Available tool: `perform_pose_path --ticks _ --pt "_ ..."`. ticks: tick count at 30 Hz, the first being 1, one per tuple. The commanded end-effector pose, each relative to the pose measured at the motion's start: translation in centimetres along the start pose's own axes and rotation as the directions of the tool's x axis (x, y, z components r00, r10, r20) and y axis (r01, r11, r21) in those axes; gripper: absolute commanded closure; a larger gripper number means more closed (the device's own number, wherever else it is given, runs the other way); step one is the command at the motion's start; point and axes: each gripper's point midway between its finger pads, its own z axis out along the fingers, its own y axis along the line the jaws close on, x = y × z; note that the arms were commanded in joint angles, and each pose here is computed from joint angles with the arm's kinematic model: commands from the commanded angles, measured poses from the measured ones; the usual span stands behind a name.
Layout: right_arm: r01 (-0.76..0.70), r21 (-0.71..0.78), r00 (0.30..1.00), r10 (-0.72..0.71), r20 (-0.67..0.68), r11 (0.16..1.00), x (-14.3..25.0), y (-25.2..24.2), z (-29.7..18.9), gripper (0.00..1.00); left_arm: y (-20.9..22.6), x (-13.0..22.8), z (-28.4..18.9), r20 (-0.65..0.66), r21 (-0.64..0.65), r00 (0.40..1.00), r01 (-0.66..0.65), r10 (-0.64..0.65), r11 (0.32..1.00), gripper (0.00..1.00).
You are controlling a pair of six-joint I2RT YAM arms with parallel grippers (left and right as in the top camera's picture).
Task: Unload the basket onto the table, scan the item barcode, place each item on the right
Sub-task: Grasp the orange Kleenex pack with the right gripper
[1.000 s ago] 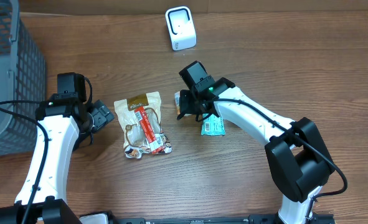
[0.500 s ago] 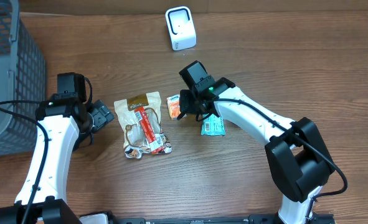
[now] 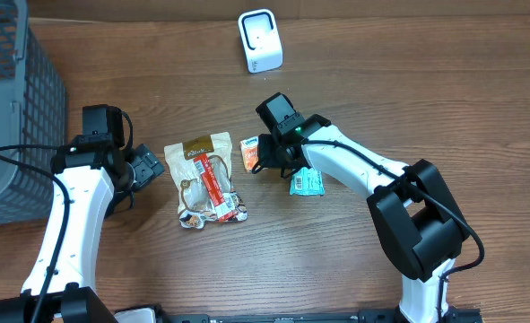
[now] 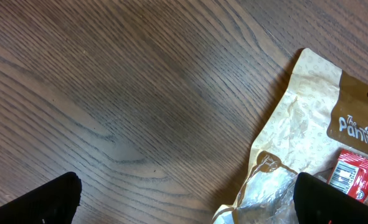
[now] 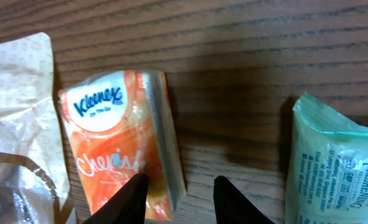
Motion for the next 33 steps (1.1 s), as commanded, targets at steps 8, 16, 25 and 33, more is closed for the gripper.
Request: perform_pose_path --ticks 8,16,25,33 --pt "0.007 -0.045 0.999 -0.005 0.038 0.999 -0.9 1.1 0.1 0.64 0.3 0.0 0.1 0.004 -0.012 1.0 -0.011 0.012 1.0 0.0" --pt "0.01 -0.027 1.0 -0.01 0.001 1.0 0.3 0.7 1.4 0.64 0.3 0.0 0.1 0.004 -0.012 1.0 -0.011 0.012 1.0 0.0" --pt "0.019 -0.006 0.999 -0.019 -0.035 1.0 1.7 0.3 2.5 0.65 0.3 0.0 0.1 0.004 -0.012 1.0 -0.011 0.012 1.0 0.0" --pt "0.019 -0.009 0.999 -0.019 -0.039 1.0 1.8 0.3 2.5 0.68 0.3 0.0 0.1 0.004 -0.012 1.0 -0.011 0.012 1.0 0.0"
